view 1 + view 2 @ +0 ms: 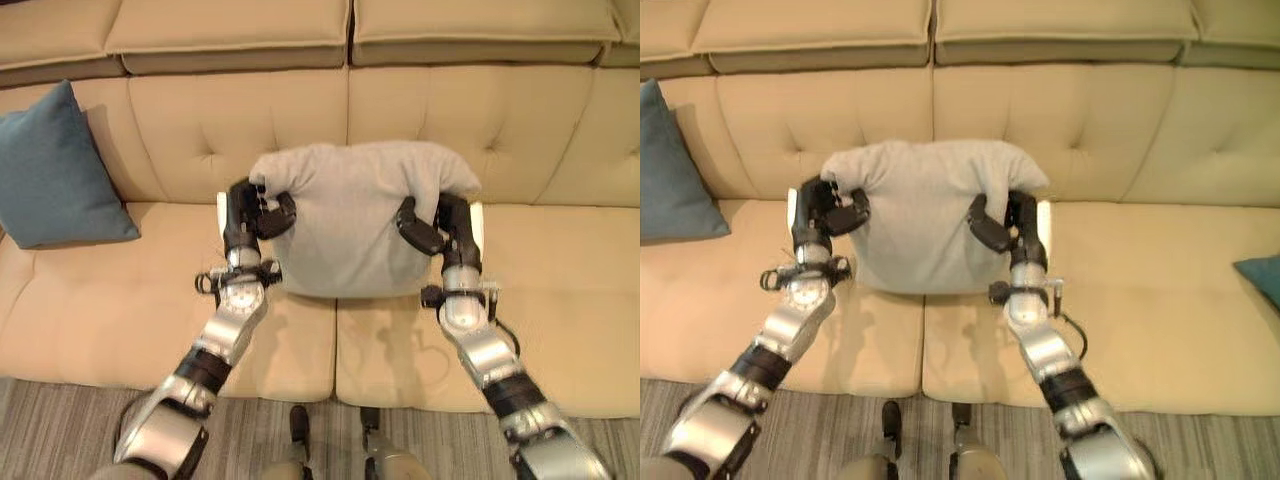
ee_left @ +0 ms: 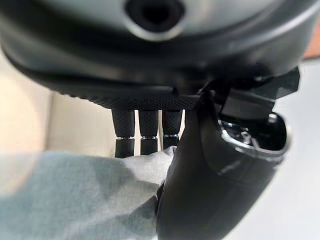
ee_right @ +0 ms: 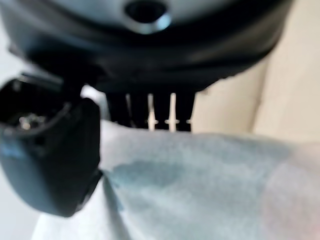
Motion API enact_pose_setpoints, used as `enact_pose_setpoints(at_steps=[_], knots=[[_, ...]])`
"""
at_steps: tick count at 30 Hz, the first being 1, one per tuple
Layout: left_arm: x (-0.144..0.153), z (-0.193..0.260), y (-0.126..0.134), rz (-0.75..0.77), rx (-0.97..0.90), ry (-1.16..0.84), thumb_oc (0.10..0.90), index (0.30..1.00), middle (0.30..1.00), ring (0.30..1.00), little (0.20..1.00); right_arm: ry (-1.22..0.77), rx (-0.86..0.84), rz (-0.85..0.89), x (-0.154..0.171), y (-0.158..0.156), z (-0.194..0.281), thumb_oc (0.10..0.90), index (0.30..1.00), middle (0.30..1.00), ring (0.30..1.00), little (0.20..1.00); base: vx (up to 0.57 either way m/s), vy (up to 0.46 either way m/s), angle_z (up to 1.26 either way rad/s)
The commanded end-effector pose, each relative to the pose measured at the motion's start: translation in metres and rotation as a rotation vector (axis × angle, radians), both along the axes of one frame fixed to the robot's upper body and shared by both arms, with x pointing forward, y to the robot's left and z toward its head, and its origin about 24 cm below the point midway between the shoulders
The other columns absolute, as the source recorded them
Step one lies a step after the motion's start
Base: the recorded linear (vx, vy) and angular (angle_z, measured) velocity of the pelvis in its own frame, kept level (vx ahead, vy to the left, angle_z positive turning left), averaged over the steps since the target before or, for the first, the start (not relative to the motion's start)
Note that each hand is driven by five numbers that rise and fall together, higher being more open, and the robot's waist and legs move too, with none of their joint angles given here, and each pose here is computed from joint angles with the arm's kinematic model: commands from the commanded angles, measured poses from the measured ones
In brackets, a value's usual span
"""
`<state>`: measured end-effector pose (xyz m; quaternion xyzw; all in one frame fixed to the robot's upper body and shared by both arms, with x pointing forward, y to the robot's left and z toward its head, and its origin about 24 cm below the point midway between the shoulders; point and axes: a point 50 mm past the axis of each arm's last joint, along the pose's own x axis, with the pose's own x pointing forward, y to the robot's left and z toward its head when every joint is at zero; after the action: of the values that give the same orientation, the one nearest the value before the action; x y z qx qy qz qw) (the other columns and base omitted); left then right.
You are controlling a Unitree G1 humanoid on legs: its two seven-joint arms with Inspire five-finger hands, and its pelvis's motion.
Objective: Pick up all the scattered cushions and arrange them neatly on the sofa.
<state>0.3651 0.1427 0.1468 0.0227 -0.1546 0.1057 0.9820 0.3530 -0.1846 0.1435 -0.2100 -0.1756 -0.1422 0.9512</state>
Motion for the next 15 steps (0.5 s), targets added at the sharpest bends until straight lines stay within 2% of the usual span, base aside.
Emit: enact_pose_setpoints(at_steps=[1,6,9,10,11,12,15], knots=[[0.001,0.101,-0.039,-0.117,0.102,-0.436,0.400,0.300,0.300,0.300,0.300,-0.536,0.026,0.162,-0.003,0.051,0.125,0.400,0.300,0.300,0.300,0.300,-0.03,0.009,0.10],[0.012,0.132,-0.039,-0.095,0.110,-0.468,0.400,0.300,0.300,0.300,0.300,-0.598,-0.014,0.101,0.006,0.052,0.157,0.400,0.300,0.300,0.300,0.300,-0.04,-0.020,0.05],[0.020,0.144,-0.033,-0.070,0.178,-0.455,0.400,0.300,0.300,0.300,0.300,-0.596,-0.059,0.069,0.012,0.051,0.167,0.400,0.300,0.300,0.300,0.300,-0.01,-0.018,0.04],[0.026,0.150,-0.028,-0.060,0.241,-0.427,0.681,0.721,0.721,0.721,0.721,-0.584,-0.085,0.038,0.016,0.049,0.171,0.696,0.745,0.745,0.745,0.745,0.00,0.000,0.00],[0.026,0.150,-0.028,-0.060,0.241,-0.428,0.681,0.721,0.721,0.721,0.721,-0.585,-0.085,0.038,0.016,0.049,0.171,0.696,0.745,0.745,0.745,0.745,-0.02,-0.035,-0.04],[0.030,0.155,-0.018,-0.019,0.343,-0.409,0.800,0.900,0.900,0.900,0.900,-0.568,-0.100,0.005,0.019,0.041,0.172,0.800,0.900,0.900,0.900,0.900,0.00,0.000,0.00],[0.032,0.155,-0.010,0.009,0.384,-0.391,0.800,0.900,0.900,0.900,0.900,-0.544,-0.120,-0.025,0.020,0.033,0.167,0.800,0.900,0.900,0.900,0.900,0.01,-0.015,0.04]])
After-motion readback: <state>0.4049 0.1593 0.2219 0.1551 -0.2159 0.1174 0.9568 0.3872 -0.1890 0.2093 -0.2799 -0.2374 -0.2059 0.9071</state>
